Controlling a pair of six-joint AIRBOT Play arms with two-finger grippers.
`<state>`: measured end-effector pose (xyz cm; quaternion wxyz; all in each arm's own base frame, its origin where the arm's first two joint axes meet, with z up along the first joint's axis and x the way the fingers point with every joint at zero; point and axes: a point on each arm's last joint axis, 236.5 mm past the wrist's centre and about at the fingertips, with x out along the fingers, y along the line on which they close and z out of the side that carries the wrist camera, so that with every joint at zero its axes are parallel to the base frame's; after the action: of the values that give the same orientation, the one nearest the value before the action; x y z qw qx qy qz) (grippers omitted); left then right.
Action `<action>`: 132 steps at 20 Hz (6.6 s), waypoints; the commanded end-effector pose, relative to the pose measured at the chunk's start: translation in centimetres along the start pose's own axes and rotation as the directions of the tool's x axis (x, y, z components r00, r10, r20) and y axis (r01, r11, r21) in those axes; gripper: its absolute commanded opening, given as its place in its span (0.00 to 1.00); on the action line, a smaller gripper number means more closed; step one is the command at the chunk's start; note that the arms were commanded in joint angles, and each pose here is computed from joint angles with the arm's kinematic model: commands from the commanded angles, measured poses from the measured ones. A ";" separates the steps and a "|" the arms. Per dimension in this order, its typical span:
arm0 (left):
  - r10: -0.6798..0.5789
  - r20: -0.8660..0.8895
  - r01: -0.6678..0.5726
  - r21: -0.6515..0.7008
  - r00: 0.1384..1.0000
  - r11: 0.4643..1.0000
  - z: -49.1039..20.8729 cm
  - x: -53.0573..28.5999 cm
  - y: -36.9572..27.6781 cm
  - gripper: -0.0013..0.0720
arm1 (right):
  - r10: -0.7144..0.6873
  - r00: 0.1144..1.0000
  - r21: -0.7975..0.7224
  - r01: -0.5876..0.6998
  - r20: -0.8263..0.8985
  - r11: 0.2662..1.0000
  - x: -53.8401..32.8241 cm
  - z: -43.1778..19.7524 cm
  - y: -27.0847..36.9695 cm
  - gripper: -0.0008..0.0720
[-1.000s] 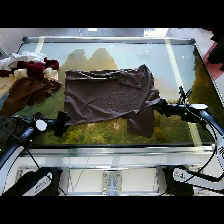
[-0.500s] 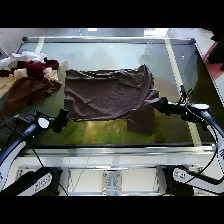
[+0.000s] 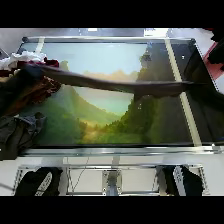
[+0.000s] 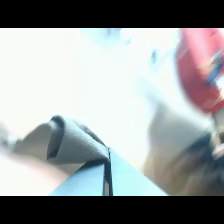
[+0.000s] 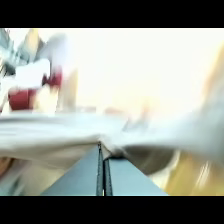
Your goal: Fold the shirts.
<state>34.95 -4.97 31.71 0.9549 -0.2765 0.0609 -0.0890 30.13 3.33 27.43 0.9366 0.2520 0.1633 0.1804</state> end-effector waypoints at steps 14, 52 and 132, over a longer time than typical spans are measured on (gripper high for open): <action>0.117 -0.411 0.017 0.309 0.904 0.951 -4.0 5.0 -0.1 0.03 | 0.009 0.999 -0.151 -0.003 0.043 0.989 0.7 10.8 -1.0 0.05; 0.547 -0.727 -0.276 0.472 0.415 0.837 -30.7 6.2 21.3 0.03 | -0.422 0.643 -0.272 0.324 -0.639 0.906 15.2 -23.2 -22.6 0.05; 0.239 -0.852 -0.787 -0.276 0.466 0.552 -35.9 -8.8 22.7 0.03 | 0.140 0.792 0.405 0.144 -0.594 0.903 5.5 -25.0 -7.6 0.06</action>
<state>22.83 -2.78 -10.33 0.6447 -0.4938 0.5579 0.1713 26.73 9.57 1.22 0.7550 0.3711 0.4998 0.2060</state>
